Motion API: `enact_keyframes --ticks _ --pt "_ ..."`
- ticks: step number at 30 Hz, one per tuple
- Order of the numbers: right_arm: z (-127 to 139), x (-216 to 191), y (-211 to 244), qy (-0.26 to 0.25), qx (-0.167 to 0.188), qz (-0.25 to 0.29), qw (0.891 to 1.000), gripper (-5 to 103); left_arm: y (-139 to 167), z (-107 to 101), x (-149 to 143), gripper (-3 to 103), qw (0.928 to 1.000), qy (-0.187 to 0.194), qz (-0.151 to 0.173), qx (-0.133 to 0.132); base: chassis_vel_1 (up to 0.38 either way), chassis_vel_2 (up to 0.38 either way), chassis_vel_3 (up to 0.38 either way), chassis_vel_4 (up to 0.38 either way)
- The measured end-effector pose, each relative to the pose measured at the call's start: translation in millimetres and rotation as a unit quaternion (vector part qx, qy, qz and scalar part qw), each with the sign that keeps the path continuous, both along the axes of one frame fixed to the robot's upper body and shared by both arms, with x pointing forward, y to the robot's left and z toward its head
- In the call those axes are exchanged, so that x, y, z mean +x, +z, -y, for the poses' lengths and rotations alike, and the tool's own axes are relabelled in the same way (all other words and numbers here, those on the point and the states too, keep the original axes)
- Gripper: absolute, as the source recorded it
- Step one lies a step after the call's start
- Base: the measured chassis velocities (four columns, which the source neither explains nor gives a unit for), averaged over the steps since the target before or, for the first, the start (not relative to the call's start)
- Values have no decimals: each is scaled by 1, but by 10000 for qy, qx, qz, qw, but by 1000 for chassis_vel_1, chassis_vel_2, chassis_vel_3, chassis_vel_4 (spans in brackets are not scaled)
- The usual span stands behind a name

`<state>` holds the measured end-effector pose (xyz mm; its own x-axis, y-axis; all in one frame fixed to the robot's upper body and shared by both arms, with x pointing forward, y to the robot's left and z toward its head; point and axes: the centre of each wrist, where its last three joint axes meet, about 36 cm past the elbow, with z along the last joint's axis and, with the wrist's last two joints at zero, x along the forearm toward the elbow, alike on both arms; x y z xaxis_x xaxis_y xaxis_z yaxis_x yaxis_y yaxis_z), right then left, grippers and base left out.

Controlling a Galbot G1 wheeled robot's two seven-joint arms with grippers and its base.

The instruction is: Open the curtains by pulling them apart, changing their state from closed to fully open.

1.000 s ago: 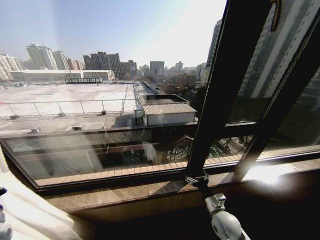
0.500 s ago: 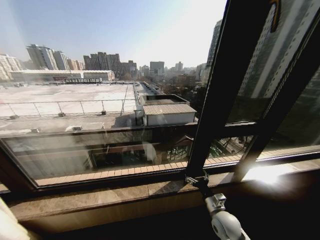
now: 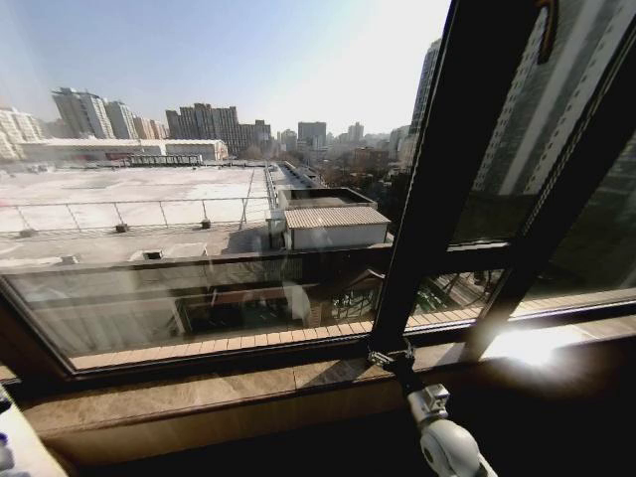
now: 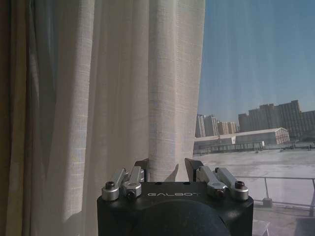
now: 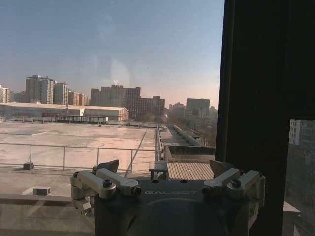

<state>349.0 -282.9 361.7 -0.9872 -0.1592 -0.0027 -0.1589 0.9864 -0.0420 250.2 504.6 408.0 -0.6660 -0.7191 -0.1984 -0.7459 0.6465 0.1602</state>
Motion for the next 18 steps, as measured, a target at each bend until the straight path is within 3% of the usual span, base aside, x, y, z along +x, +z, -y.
enact_keyframes --ticks 1,2,4,5,8,10,11,14,15,17,18 --pt "0 0 0 0 0 0 10000 100 1 6 -3 42 10000 -42 15 34 0 0 0 0" --pt "0 0 0 0 0 0 10000 100 3 23 -10 52 9997 -214 73 80 0 0 0 0" --pt "0 0 0 1 0 0 10000 100 4 41 -15 58 9974 -679 208 83 0 0 0 0" --pt "0 0 0 1 0 0 10000 100 4 41 -15 58 9974 -679 208 83 0 0 0 0" --pt "0 0 0 0 0 0 10000 100 -2 76 -17 74 9893 -1420 339 66 0 0 0 0" --pt "0 0 0 0 0 0 10000 100 -2 85 -17 80 9874 -1545 330 12 0 0 0 0" --pt "0 0 0 1 0 0 10000 100 -3 98 -15 80 9843 -1733 321 -114 0 0 0 0" --pt "0 0 0 -1 0 0 10000 100 -2 131 -6 95 9705 -2305 306 -633 0 0 0 0" --pt "0 0 0 -1 0 0 10000 100 -2 131 -6 95 9705 -2305 306 -633 0 0 0 0" --pt "0 0 0 0 0 0 10000 100 -3 142 -2 98 9615 -2609 324 -805 0 0 0 0" --pt "0 0 0 0 0 0 10000 100 -4 146 1 100 9534 -2860 339 -900 0 0 0 0"
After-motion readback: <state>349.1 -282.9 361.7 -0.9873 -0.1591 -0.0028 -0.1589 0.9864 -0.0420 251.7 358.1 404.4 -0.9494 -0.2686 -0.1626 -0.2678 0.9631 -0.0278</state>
